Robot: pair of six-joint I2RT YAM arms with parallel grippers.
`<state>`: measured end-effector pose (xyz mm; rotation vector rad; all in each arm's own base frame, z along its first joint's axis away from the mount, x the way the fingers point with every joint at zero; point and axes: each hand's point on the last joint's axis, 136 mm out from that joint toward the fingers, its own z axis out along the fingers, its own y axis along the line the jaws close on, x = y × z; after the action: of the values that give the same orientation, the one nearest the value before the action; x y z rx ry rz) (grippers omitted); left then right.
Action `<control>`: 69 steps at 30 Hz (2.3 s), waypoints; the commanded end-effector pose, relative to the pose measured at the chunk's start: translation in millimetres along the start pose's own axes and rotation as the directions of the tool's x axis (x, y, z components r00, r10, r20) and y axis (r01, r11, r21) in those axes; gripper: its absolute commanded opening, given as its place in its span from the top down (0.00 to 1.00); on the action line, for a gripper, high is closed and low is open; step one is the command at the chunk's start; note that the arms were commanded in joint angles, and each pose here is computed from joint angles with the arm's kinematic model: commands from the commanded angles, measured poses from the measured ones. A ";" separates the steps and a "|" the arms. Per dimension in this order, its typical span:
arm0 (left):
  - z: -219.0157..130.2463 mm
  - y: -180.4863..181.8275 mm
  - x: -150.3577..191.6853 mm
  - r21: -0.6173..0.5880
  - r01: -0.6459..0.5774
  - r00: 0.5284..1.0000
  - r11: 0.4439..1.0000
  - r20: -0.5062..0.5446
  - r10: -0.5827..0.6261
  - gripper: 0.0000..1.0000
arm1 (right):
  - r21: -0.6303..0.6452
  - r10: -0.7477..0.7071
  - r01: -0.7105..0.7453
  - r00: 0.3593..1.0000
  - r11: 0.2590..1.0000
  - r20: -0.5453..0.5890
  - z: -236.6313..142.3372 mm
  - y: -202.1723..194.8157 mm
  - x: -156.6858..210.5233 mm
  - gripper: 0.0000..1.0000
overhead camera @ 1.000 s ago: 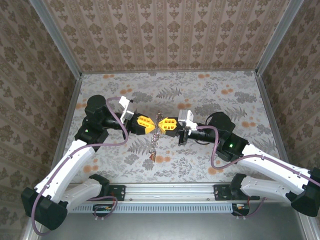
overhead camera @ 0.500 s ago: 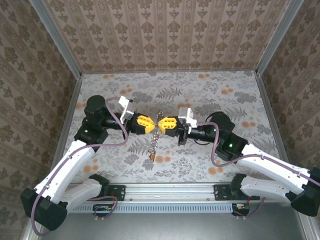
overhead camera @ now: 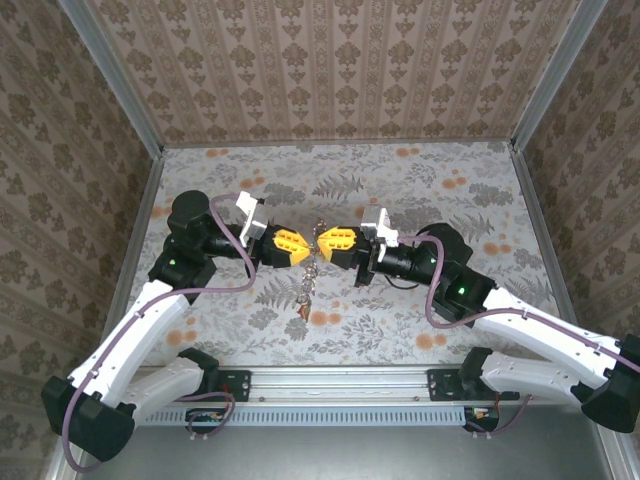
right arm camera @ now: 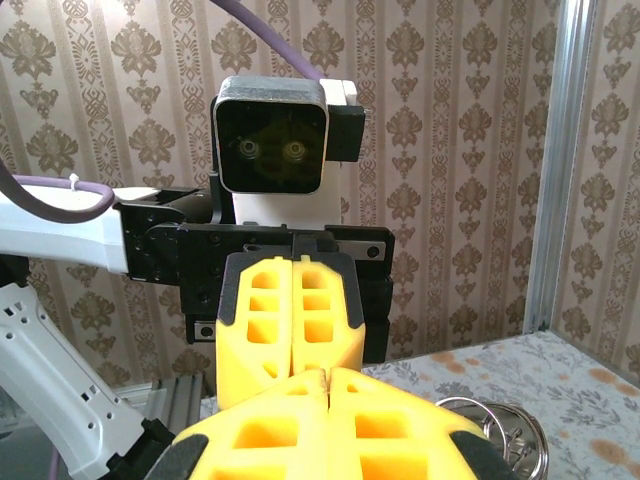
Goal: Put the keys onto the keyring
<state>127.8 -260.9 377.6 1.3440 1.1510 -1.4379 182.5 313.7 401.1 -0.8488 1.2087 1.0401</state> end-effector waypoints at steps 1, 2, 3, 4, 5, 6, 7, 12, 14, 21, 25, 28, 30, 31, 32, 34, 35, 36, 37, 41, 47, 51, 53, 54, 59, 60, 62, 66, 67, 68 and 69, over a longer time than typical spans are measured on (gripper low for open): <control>-1.4 -7.1 -12.3 0.009 -0.052 0.998 0.999 0.020 0.051 1.00 | -0.002 -0.010 0.010 0.998 1.000 0.064 -1.3 3.4 -13.0 1.00; -1.4 -7.3 -13.5 0.010 -0.054 0.998 0.998 0.022 0.054 1.00 | -0.006 -0.025 0.025 0.997 1.000 0.069 -1.2 5.4 -12.7 1.00; -1.5 -7.2 -14.0 0.009 -0.056 0.998 0.998 0.024 0.056 1.00 | -0.011 -0.036 0.037 0.997 0.999 0.074 -1.1 7.5 -12.1 1.00; -1.6 -6.4 -14.0 0.007 -0.055 0.998 0.998 0.024 0.055 1.00 | -0.017 -0.048 0.049 0.996 0.999 0.078 -1.3 10.3 -12.1 1.00; -1.6 -6.6 -14.6 0.007 -0.057 0.998 0.998 0.024 0.057 1.00 | -0.026 -0.058 0.060 0.995 0.998 0.080 -0.9 13.2 -12.2 1.00; -1.7 -6.6 -14.9 0.006 -0.057 0.998 0.998 0.024 0.057 1.00 | -0.030 -0.065 0.068 0.995 0.997 0.080 -0.6 15.0 -11.9 1.00; -1.7 -6.6 -15.2 0.006 -0.058 0.998 0.998 0.025 0.057 1.00 | -0.035 -0.074 0.077 0.994 0.996 0.080 -0.3 17.2 -11.7 1.00; -1.8 -7.2 -16.5 0.008 -0.060 0.998 0.998 0.027 0.060 1.00 | -0.028 -0.090 0.093 0.993 0.995 0.082 -0.5 17.3 -9.7 1.00; -1.7 -7.4 -16.4 0.009 -0.059 0.998 0.998 0.026 0.059 1.00 | -0.017 -0.096 0.098 0.992 0.995 0.085 -1.2 15.7 -10.6 1.00; -1.8 -8.2 -16.2 0.012 -0.059 0.998 0.998 0.026 0.058 1.00 | 0.022 -0.117 0.116 0.990 0.993 0.083 -2.3 10.1 -9.5 1.00; -2.0 -9.0 -16.4 0.012 -0.061 0.998 0.998 0.026 0.061 1.00 | 0.032 -0.119 0.116 0.989 0.993 0.084 -2.4 8.3 -7.4 1.00; -2.2 -9.5 -16.2 0.012 -0.060 0.998 0.998 0.026 0.059 1.00 | 0.034 -0.125 0.123 0.989 0.992 0.083 -3.5 8.5 -8.2 1.00; -2.1 -9.3 -16.4 0.012 -0.059 0.998 0.998 0.026 0.059 1.00 | 0.038 -0.129 0.126 0.988 0.991 0.082 -4.0 8.0 -8.6 1.00; -2.1 -9.5 -16.4 0.013 -0.060 0.998 0.998 0.026 0.059 1.00 | 0.040 -0.130 0.127 0.988 0.991 0.079 -4.3 7.5 -7.6 1.00; -2.2 -9.5 -17.0 0.012 -0.061 0.998 0.998 0.026 0.061 1.00 | 0.040 -0.132 0.129 0.988 0.991 0.079 -4.1 7.7 -7.8 1.00; -2.3 -9.9 -17.8 0.012 -0.063 0.998 0.998 0.027 0.063 1.00 | 0.040 -0.131 0.128 0.988 0.991 0.077 -3.7 7.4 -6.9 1.00; -2.3 -10.1 -18.0 0.012 -0.064 0.998 0.998 0.027 0.064 1.00 | 0.039 -0.132 0.129 0.988 0.991 0.076 -3.2 7.5 -6.2 1.00; -2.3 -10.0 -18.1 0.012 -0.063 0.998 0.998 0.027 0.063 1.00 | 0.039 -0.131 0.129 0.989 0.991 0.075 -2.9 7.3 -5.8 1.00; -2.4 -10.4 -18.1 0.012 -0.065 0.998 0.998 0.028 0.064 1.00 | 0.036 -0.131 0.128 0.988 0.991 0.076 -2.8 7.7 -6.0 1.00; -2.4 -9.8 -18.0 0.009 -0.064 0.998 0.998 0.028 0.063 1.00 | 0.020 -0.129 0.128 0.989 0.992 0.073 -1.4 9.9 -4.3 1.00; -2.3 -9.4 -18.0 0.008 -0.063 0.998 0.998 0.027 0.063 1.00 | 0.002 -0.129 0.129 0.989 0.992 0.074 -3.5 13.9 -6.2 1.00; -2.4 -10.1 -18.1 0.010 -0.061 0.998 0.998 0.027 0.061 1.00 | -0.010 -0.128 0.129 0.989 0.992 0.076 -4.5 16.5 -7.0 1.00; -2.6 -10.6 -18.9 0.009 -0.064 0.998 0.998 0.028 0.063 1.00 | -0.013 -0.129 0.130 0.989 0.991 0.077 -4.4 17.5 -7.5 1.00; -2.6 -10.7 -19.1 0.009 -0.065 0.998 0.998 0.029 0.064 1.00 | -0.015 -0.129 0.130 0.989 0.991 0.076 -4.1 17.8 -6.7 1.00; -2.5 -10.6 -19.5 0.010 -0.066 0.997 0.998 0.028 0.066 1.00 | -0.020 -0.130 0.131 0.989 0.991 0.072 -3.3 18.0 -4.6 1.00; -2.5 -10.4 -19.3 0.009 -0.065 0.998 0.998 0.028 0.064 1.00 | -0.019 -0.129 0.131 0.989 0.991 0.071 -3.0 17.9 -4.3 1.00; -2.5 -10.6 -19.4 0.010 -0.066 0.997 0.998 0.028 0.065 1.00 | -0.018 -0.131 0.132 0.989 0.991 0.070 -2.9 17.6 -3.8 1.00; -2.2 -10.1 -18.4 0.010 -0.062 0.998 0.998 0.028 0.062 1.00 | -0.023 -0.133 0.135 0.988 0.991 0.075 -3.3 18.8 -5.7 1.00; -2.4 -10.2 -19.2 0.009 -0.065 0.998 0.998 0.028 0.065 1.00 | -0.025 -0.134 0.136 0.988 0.990 0.076 -3.4 19.2 -5.8 1.00; -2.4 -9.9 -18.8 0.009 -0.063 0.998 0.998 0.028 0.062 1.00 | -0.025 -0.135 0.138 0.988 0.990 0.079 -4.2 19.5 -6.9 1.00; -2.3 -9.4 -18.6 0.008 -0.061 0.998 0.998 0.028 0.061 1.00 | -0.026 -0.134 0.137 0.988 0.990 0.079 -4.4 19.9 -7.1 1.00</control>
<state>126.8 -260.1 382.0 1.3386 1.1409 -1.4389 172.6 317.7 400.3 -0.8754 1.1073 0.9610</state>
